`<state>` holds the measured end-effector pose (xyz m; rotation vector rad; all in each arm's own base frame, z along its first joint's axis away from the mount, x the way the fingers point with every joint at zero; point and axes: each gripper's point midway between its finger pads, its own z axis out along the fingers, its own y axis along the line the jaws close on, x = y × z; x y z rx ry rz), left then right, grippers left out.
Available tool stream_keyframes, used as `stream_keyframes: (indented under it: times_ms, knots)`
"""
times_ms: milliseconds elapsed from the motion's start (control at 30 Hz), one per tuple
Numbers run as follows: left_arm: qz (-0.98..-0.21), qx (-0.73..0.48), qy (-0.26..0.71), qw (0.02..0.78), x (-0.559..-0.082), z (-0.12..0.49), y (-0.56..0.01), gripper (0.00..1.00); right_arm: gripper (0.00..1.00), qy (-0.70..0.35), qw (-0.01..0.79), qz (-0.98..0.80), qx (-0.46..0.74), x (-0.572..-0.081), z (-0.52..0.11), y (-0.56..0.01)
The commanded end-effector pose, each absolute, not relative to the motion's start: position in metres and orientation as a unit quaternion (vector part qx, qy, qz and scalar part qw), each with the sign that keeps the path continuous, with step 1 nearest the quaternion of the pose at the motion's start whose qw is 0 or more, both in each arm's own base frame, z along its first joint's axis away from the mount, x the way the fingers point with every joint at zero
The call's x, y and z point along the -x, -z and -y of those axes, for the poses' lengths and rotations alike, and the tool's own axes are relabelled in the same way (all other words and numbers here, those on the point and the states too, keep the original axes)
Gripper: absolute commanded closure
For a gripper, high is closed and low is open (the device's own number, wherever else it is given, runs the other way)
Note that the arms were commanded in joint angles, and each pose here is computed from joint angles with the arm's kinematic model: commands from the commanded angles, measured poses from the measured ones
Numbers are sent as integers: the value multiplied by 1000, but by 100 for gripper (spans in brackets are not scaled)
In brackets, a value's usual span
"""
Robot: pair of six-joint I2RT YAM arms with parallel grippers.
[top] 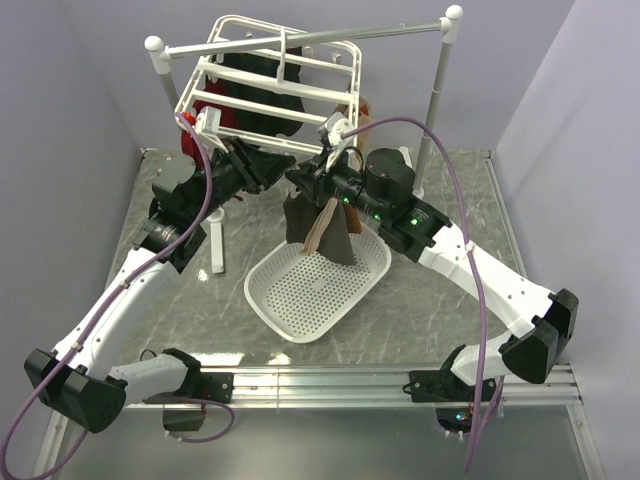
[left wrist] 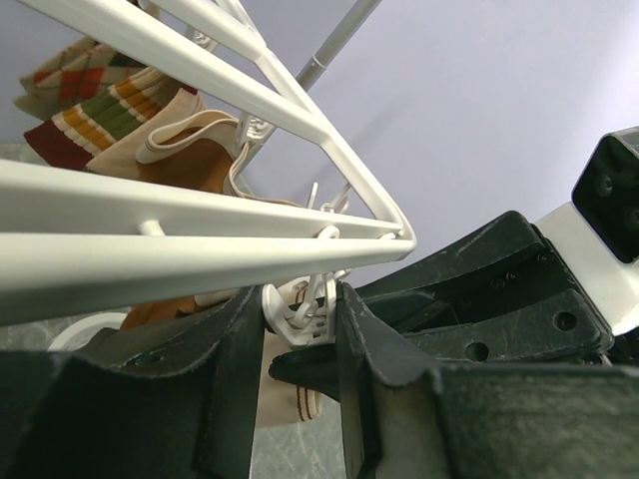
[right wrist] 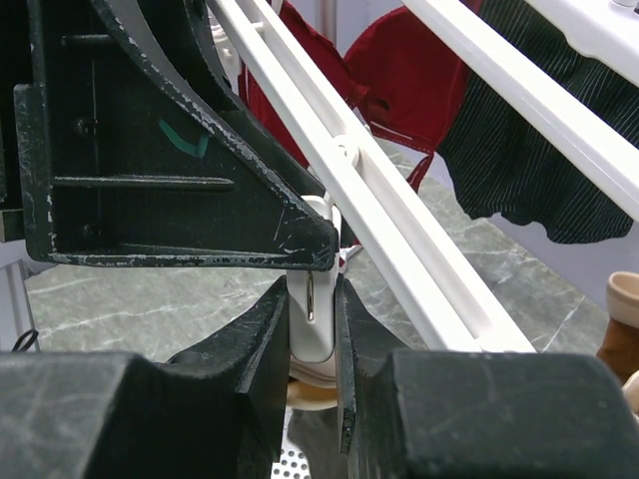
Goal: Clip the underwear to the hanger
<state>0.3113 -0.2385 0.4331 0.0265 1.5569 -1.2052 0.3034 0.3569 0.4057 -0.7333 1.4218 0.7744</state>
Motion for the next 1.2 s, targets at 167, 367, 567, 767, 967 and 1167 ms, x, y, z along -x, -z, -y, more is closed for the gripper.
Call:
stream_keyframes:
  times_ms: [167, 367, 567, 767, 967, 1167]
  knots:
    - [-640, -23, 522, 563, -310, 241, -444, 100, 100, -355, 639, -602, 321, -290, -353, -423]
    - [-638, -5, 515, 573, -314, 233, -448, 68, 100, -355, 640, -603, 319, -291, -353, -423]
    - [-624, 0, 511, 591, -314, 225, -461, 57, 100, -355, 638, -603, 321, -289, -352, -422]
    - [-614, 7, 509, 603, -317, 222, -465, 57, 100, -356, 637, -601, 325, -288, -353, -421]
    - [-615, 4, 512, 600, -320, 225, -465, 61, 100, -358, 636, -600, 328, -287, -354, -421]
    - [-623, 2, 509, 594, -321, 226, -459, 87, 87, -361, 633, -599, 331, -285, -354, -422]
